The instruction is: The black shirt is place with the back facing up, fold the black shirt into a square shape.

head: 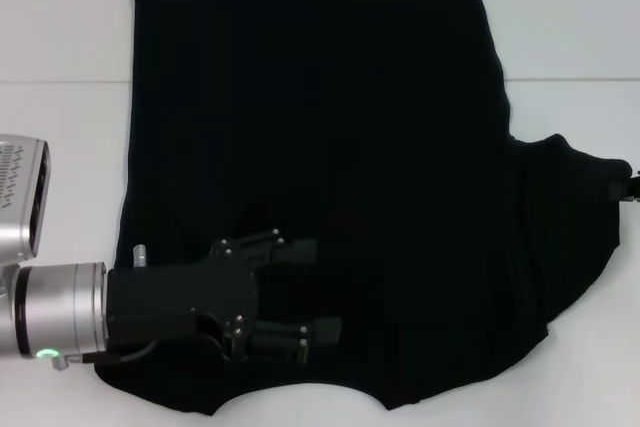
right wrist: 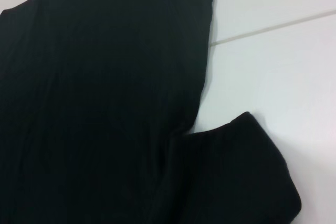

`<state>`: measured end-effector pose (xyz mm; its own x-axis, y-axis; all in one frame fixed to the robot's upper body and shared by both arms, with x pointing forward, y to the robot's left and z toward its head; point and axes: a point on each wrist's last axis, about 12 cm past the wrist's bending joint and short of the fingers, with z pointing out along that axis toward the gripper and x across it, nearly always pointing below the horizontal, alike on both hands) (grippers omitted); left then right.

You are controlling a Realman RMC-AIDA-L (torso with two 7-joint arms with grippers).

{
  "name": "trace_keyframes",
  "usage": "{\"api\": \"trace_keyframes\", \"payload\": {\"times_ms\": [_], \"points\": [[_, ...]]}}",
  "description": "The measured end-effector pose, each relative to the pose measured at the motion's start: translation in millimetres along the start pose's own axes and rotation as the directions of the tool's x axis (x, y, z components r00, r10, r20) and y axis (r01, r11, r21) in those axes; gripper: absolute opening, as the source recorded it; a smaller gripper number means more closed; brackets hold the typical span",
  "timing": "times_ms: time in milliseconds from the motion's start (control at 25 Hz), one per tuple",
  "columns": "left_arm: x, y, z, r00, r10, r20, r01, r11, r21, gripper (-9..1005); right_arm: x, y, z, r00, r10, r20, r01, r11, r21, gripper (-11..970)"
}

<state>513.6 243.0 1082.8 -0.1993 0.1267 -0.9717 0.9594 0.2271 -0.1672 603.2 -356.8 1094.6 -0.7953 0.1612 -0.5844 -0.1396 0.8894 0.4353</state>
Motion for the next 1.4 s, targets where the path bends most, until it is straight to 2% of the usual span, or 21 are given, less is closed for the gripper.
{"api": "trace_keyframes", "payload": {"times_ms": [280, 720, 960, 1120, 1400], "points": [[1, -0.4, 0, 1.0, -0.006, 0.001, 0.006, 1.0, 0.001, 950, -2, -4.5, -2, 1.0, -0.001, 0.025, 0.0, 1.0, 0.02, 3], [0, -0.3, 0, 1.0, -0.013, 0.001, 0.013, 1.0, 0.003, 950, -10, -3.2, -1, 0.999, -0.02, 0.05, 0.018, 0.999, 0.04, 4], [-1, 0.5, 1, 1.0, -0.014, 0.001, 0.014, 1.0, 0.005, 950, -17, 4.9, 3, 0.997, -0.049, 0.058, 0.047, 0.999, 0.025, 5], [-2, 1.3, 1, 1.0, -0.019, 0.0, 0.019, 1.0, 0.007, 950, -28, 26.2, 14, 0.993, -0.106, 0.047, 0.107, 0.994, -0.022, 6], [-3, 3.1, 1, 1.0, -0.024, -0.002, 0.024, 1.0, -0.004, 950, -33, 91.7, 46, 0.954, -0.288, -0.079, 0.272, 0.948, -0.167, 7]]}}
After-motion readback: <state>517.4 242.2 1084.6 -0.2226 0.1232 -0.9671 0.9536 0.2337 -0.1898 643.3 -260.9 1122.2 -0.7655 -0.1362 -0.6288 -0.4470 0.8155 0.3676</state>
